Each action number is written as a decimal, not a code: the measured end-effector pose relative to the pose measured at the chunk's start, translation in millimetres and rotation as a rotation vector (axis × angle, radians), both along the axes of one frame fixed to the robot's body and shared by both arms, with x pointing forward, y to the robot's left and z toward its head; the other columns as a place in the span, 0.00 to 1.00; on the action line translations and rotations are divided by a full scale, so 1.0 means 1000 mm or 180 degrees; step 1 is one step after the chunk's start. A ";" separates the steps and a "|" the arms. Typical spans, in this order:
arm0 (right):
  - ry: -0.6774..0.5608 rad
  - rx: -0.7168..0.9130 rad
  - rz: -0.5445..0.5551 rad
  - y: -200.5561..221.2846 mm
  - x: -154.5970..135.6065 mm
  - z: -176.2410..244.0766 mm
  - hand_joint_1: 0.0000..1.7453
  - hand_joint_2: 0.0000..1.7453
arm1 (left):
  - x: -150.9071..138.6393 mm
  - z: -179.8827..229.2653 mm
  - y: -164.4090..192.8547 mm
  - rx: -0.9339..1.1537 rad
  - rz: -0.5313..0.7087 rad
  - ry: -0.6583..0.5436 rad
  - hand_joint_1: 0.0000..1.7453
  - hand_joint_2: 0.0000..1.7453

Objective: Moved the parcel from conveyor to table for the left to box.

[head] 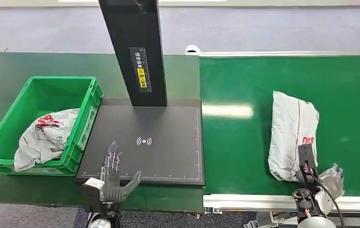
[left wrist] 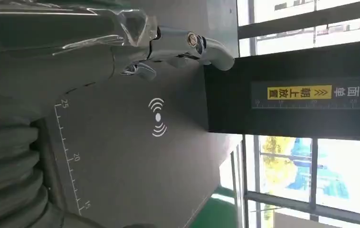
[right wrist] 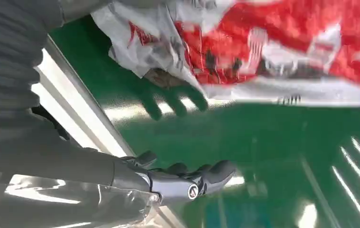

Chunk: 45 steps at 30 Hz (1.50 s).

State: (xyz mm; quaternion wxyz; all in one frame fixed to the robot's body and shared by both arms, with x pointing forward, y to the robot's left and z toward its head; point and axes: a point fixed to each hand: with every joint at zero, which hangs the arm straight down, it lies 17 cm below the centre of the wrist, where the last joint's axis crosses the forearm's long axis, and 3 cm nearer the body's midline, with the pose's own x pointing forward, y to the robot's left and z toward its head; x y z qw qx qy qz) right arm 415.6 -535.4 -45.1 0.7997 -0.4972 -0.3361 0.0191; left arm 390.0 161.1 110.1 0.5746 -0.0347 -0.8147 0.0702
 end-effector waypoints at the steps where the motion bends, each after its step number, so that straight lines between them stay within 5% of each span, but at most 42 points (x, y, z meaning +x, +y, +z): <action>1: -0.0018 -0.0006 0.0027 0.001 0.001 0.001 1.00 1.00 | 0.000 0.000 0.000 0.0001 0.0000 0.0000 0.00 1.00; 15: -0.0889 -0.0142 0.0672 0.039 0.038 0.037 1.00 1.00 | 0.001 0.000 0.002 0.0016 0.0040 0.0002 0.00 1.00; 27: -0.1904 0.0205 0.1567 0.155 0.093 0.106 1.00 1.00 | 0.003 0.002 0.003 0.0082 0.0087 -0.0013 0.00 1.00; 36: -0.2737 0.0255 0.2572 0.314 0.082 0.197 1.00 1.00 | 0.007 0.033 0.026 0.0301 0.0379 -0.0269 0.00 1.00; 45: -0.3238 0.1793 0.3570 0.495 0.068 0.260 1.00 1.00 | 0.019 0.056 0.031 0.0430 0.0488 -0.0454 0.00 1.00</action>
